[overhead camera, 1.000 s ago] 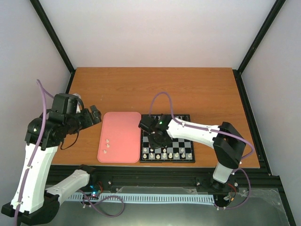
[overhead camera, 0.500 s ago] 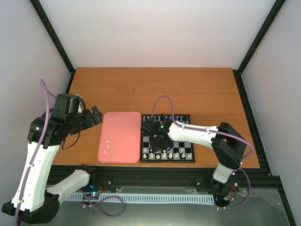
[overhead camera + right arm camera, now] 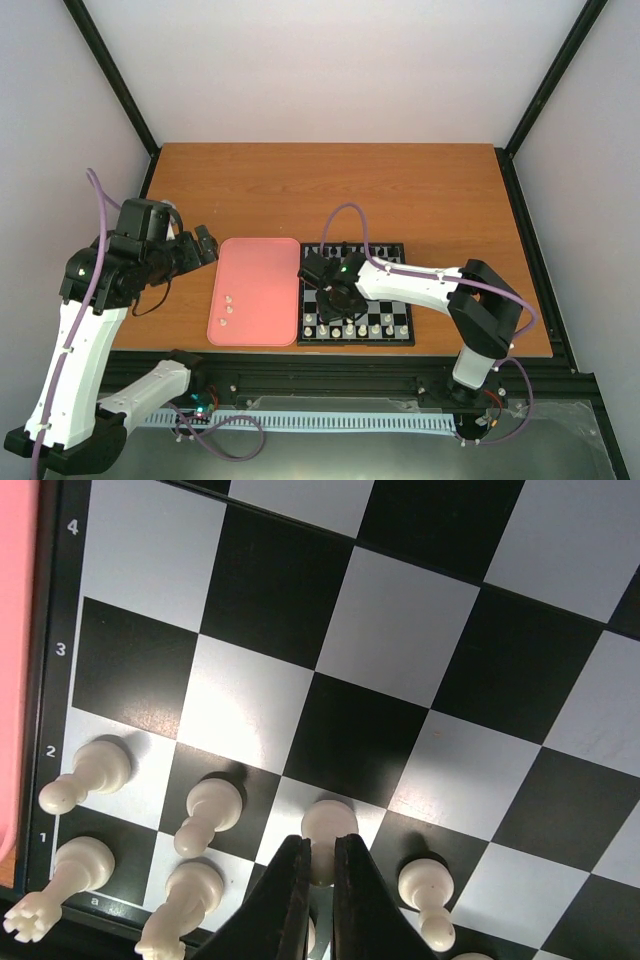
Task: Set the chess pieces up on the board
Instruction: Place the chess piece on the chessboard.
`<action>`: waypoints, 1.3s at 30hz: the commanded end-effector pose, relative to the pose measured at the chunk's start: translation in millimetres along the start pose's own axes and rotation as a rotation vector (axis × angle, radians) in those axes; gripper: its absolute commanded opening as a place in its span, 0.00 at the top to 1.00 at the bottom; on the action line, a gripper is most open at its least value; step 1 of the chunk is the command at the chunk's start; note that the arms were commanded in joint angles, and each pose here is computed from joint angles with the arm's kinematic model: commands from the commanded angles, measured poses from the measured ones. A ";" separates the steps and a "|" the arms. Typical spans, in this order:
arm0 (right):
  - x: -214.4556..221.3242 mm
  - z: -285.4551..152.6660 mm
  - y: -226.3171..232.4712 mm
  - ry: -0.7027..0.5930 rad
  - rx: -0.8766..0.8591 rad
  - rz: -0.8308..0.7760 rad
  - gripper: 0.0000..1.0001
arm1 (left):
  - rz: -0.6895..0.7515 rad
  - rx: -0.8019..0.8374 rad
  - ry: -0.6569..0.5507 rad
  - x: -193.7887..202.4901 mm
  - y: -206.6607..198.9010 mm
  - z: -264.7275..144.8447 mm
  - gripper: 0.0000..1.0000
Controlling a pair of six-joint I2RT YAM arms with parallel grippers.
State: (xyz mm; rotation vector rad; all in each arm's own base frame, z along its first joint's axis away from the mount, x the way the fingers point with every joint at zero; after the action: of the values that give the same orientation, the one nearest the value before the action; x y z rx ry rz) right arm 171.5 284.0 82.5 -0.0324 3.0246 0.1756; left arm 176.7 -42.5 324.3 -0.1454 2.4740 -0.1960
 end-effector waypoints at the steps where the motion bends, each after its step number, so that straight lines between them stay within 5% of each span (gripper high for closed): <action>1: -3.0 3.8 2.6 -0.005 -0.004 0.007 0.96 | 0.001 0.013 -0.015 -2.9 -2.2 0.7 0.00; 19: -4.1 6.7 1.0 0.000 0.030 0.012 0.82 | 0.018 0.016 -0.013 -3.8 -3.3 2.5 0.00; 39: 1.3 -4.7 -1.3 0.011 0.004 0.010 0.83 | 0.006 0.021 -0.013 -1.1 -2.9 2.8 0.00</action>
State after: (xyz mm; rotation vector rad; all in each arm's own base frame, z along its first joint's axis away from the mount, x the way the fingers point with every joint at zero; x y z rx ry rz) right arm 169.4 283.8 74.5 -0.0332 3.0573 0.1354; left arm 179.0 -44.2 318.2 -0.1421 2.4879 -0.1991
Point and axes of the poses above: each gripper's point midway between its finger pads, its own z axis out along the fingers, its own y axis along the line the jaws close on, x = y × z, the point moved 3 cm from there along -z, back along the fingers, and after that the axes turned 15 degrees about z, right-handed, at the moved point
